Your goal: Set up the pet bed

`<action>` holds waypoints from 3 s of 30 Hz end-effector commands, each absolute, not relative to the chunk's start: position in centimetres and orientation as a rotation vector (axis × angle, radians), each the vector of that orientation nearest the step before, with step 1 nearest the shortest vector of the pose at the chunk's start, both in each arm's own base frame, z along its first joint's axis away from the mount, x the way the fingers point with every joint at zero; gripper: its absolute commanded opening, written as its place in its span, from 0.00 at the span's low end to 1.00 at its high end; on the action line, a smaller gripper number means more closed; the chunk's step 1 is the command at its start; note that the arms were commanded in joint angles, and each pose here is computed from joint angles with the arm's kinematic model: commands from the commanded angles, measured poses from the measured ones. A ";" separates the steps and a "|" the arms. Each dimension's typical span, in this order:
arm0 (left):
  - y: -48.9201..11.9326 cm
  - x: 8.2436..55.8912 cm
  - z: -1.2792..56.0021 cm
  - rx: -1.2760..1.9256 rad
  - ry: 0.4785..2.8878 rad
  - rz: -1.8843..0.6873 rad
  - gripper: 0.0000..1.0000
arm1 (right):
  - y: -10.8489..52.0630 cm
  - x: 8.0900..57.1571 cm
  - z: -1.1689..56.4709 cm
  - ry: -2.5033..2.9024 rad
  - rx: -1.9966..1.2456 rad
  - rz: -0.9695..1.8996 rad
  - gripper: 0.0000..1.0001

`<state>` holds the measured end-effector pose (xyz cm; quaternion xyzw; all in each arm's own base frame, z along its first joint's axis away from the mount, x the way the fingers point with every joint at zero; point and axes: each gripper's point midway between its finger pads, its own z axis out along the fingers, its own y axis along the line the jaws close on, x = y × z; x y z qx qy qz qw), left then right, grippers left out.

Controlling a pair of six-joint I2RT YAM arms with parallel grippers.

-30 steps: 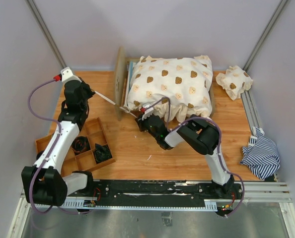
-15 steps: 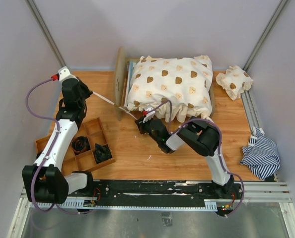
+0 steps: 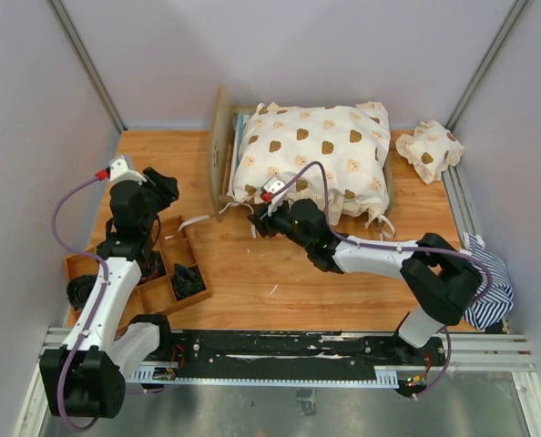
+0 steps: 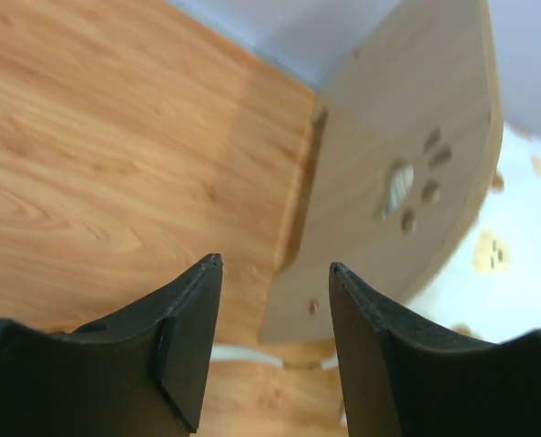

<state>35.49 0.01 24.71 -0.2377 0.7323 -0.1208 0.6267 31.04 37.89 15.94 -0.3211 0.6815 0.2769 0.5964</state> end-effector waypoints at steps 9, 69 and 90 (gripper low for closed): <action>-7.3 35.9 24.1 -0.261 1.711 -0.517 0.54 | 38.3 35.4 17.2 1.558 -1.117 0.207 0.50; -11.8 40.7 23.5 -0.133 1.736 -0.490 0.00 | 40.8 36.0 19.2 1.689 -1.069 0.758 0.00; -12.1 40.0 23.5 -0.162 1.736 -0.537 0.00 | 41.2 37.7 18.0 1.431 -1.326 0.234 0.41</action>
